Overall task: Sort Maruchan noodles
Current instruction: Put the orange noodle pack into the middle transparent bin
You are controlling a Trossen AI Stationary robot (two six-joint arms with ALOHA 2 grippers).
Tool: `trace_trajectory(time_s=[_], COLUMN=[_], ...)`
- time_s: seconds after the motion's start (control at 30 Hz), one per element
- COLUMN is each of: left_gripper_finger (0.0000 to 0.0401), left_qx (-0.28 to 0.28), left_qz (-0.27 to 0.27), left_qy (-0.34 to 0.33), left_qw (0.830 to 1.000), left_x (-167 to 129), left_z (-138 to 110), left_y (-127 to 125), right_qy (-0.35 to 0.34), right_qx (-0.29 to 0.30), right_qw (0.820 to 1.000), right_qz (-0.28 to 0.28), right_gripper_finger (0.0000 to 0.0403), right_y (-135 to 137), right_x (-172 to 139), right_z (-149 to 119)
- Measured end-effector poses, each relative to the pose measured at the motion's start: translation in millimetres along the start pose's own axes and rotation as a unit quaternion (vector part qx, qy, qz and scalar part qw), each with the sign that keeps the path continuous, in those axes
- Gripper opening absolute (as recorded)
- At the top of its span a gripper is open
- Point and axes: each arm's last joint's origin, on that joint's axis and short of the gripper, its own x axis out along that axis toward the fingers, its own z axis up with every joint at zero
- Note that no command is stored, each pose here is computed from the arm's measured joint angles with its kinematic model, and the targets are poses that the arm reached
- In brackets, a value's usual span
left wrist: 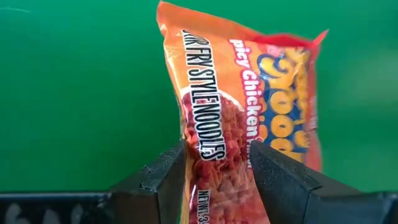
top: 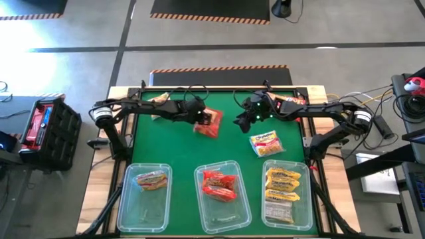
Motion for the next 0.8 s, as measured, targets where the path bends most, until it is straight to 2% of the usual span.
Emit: trace_trajectory(time_s=[0.07, 0.2, 0.4, 0.47, 0.53, 0.6, 0.7, 0.8], left_gripper_finger=[0.0163, 0.0163, 0.0163, 0.0162, 0.0159, 0.0156, 0.0152, 0.0148], left_qx=[0.004, 0.006, 0.046, 0.090, 0.171, 0.250, 0.323, 0.389], left_qz=[-0.035, -0.072, -0.073, -0.080, -0.086, -0.076, -0.072, -0.112], left_qy=[0.004, -0.003, -0.007, -0.002, 0.002, 0.011, 0.019, 0.034], left_qw=[0.999, 0.997, 0.996, 0.993, 0.982, 0.965, 0.944, 0.914], left_x=[-1, -1, -4, -4, -4, -5, -5, -6], left_z=[2, 6, 9, 8, 7, 5, 3, 1], left_y=[-5, -11, -13, -13, -13, -12, -10, -12], right_qy=[-0.006, -0.007, 0.025, 0.030, 0.033, 0.040, 0.055, 0.063], right_qx=[0.016, 0.041, 0.117, 0.150, 0.170, 0.167, 0.143, 0.129], right_qw=[1.000, 0.999, 0.992, 0.987, 0.983, 0.983, 0.986, 0.988], right_qz=[-0.017, -0.030, -0.049, -0.054, -0.057, -0.057, -0.058, -0.060], right_gripper_finger=[0.0187, 0.0187, 0.0187, 0.0187, 0.0187, 0.0187, 0.0187, 0.0187], right_y=[-1, -2, -5, -6, -8, -7, -7, -8], right_x=[0, 0, 1, 3, 6, 10, 14, 17], right_z=[0, 0, -7, -10, -11, -14, -18, -20])
